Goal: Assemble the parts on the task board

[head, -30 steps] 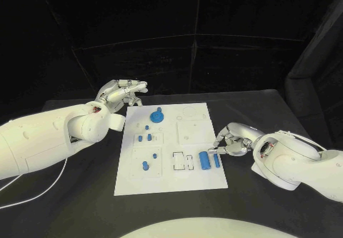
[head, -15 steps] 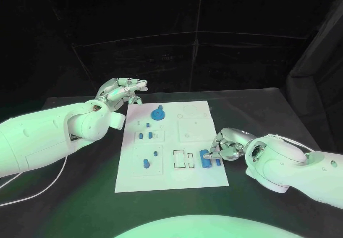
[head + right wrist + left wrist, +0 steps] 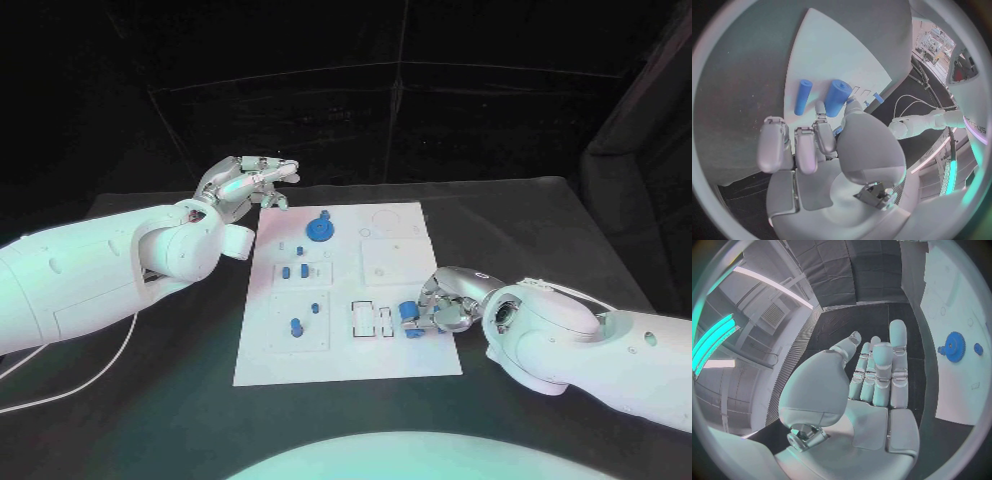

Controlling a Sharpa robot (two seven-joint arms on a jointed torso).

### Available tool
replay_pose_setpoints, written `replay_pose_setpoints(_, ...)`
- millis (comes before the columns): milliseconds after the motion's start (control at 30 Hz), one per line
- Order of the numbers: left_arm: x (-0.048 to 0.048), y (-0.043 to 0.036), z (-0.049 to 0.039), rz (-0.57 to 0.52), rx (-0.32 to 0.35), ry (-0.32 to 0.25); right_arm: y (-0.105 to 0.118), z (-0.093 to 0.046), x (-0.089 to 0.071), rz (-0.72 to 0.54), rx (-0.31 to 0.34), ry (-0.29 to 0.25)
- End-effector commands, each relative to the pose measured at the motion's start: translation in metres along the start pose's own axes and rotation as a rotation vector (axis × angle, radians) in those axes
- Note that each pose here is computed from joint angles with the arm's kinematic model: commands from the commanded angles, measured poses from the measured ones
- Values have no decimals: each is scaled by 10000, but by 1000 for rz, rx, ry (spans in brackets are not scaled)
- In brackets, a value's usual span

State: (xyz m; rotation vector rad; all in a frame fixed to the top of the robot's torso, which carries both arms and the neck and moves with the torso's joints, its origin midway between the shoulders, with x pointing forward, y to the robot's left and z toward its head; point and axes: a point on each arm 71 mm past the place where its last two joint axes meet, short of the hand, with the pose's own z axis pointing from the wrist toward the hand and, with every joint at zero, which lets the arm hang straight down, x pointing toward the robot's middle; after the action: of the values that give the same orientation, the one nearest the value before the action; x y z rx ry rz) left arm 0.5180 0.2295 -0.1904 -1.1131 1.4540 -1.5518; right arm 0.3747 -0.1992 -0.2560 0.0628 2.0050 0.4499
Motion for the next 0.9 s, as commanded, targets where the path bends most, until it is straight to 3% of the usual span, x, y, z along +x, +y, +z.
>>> replay_pose_setpoints(33,11,-10,0,-7,4,11,-10,18,30,-48,18,17)
replay_pose_setpoints(333,7,-9,-3,-8,3,11,37,66,103,-64,29,23)
replay_pose_setpoints(500,2,-9,-8,-8,2,11,44,59,94,-50,31,-6)
replay_pose_setpoints(900,1,-4,-8,-7,3,9,58,-125,-6,236,13,-104)
